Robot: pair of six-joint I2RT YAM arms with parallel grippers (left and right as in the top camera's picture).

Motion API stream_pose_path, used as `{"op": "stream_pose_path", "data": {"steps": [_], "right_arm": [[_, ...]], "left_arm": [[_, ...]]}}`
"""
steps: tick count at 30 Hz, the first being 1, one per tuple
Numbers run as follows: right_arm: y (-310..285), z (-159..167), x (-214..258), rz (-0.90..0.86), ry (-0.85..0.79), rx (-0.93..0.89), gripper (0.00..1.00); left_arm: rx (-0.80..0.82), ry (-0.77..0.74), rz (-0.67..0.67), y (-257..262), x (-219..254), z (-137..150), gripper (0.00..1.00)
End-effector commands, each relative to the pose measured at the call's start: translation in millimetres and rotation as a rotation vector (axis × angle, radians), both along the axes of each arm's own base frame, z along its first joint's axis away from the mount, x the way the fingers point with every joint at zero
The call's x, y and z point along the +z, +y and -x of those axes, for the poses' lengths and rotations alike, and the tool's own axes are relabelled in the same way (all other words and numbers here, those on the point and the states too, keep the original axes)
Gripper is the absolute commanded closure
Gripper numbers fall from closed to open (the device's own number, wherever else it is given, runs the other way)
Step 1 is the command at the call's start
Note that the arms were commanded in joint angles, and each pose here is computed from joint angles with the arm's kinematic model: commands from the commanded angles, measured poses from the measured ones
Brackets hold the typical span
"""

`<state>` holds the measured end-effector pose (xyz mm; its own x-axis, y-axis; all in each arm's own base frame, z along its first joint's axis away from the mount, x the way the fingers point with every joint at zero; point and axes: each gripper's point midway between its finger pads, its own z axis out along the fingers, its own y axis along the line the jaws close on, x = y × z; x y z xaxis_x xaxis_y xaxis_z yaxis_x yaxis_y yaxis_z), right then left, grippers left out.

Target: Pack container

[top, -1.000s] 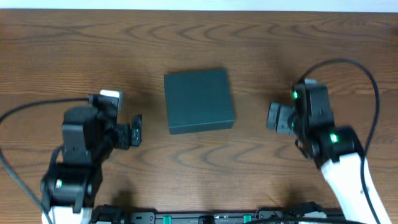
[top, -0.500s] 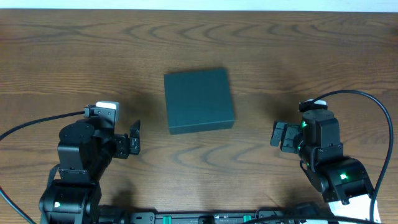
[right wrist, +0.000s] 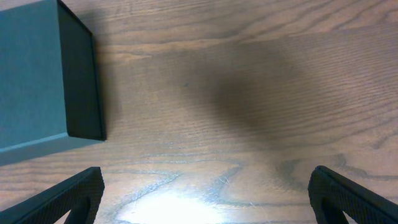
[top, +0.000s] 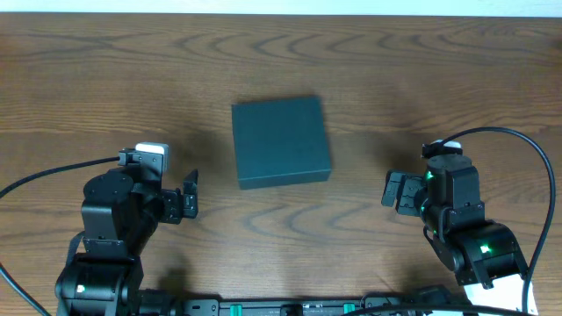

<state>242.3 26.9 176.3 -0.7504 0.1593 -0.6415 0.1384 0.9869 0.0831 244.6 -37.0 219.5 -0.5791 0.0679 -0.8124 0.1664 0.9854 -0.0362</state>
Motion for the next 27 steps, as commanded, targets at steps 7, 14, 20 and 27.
{"op": "stream_pose_path", "data": {"steps": [7,14,20,27], "right_arm": [[9,11,24,-0.03,-0.127,0.115,0.01],[3,34,40,-0.027,-0.46,0.165,0.01],[-3,18,30,-0.033,-0.687,0.123,0.01],[-18,1,16,-0.005,-0.871,0.032,0.01]], "left_arm": [[-0.02,0.0,-0.004,-3,-1,0,0.02],[-0.02,-0.001,-0.004,-3,-1,0,0.02],[-0.02,-0.001,-0.004,-3,-1,0,0.01],[-0.02,0.0,-0.004,-3,-1,0,0.01]]}}
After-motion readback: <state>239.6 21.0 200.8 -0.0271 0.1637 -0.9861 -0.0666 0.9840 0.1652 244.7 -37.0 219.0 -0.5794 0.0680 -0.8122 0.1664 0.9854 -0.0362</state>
